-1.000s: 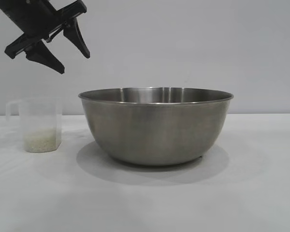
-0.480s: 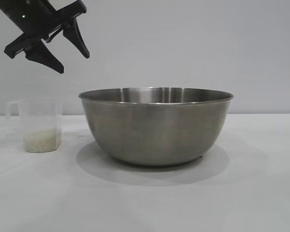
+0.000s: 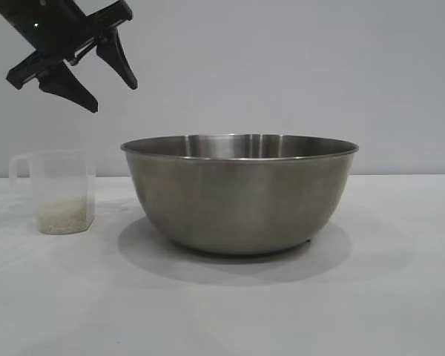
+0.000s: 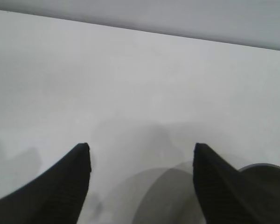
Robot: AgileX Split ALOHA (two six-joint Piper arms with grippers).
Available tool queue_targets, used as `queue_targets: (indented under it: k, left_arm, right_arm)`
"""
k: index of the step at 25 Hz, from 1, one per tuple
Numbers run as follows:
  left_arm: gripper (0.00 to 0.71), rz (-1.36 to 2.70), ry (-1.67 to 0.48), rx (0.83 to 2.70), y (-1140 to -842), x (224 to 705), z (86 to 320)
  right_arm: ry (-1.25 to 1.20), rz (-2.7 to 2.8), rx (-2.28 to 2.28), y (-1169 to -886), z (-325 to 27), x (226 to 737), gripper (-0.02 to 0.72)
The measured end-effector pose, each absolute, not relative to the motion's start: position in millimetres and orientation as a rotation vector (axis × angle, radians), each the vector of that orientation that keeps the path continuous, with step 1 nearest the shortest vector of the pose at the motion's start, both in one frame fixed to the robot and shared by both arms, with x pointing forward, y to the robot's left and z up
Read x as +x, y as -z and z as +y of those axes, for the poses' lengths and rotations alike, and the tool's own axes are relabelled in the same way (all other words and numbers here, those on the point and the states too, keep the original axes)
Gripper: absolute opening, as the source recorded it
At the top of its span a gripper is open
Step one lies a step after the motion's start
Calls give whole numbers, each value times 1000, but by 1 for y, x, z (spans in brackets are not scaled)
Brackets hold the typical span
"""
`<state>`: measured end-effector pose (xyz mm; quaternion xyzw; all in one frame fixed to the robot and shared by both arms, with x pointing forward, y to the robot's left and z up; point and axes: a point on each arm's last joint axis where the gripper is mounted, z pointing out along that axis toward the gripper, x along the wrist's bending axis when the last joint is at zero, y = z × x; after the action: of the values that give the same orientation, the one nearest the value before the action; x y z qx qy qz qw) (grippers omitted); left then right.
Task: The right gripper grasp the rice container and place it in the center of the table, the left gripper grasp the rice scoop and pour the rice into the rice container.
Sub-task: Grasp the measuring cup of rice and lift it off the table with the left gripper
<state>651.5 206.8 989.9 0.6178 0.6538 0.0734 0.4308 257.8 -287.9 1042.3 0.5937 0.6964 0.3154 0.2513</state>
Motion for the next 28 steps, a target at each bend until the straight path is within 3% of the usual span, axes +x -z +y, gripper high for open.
queue_targets:
  k: [22, 28]
  left_arm:
    - [414, 1630, -178, 1543, -990, 651, 206]
    - [414, 1543, -198, 1677, -1001, 642, 206]
  right_arm:
    - [-992, 1756, 1478, -1043, -289, 228, 526]
    - [-992, 1756, 1478, -1043, -289, 228, 526]
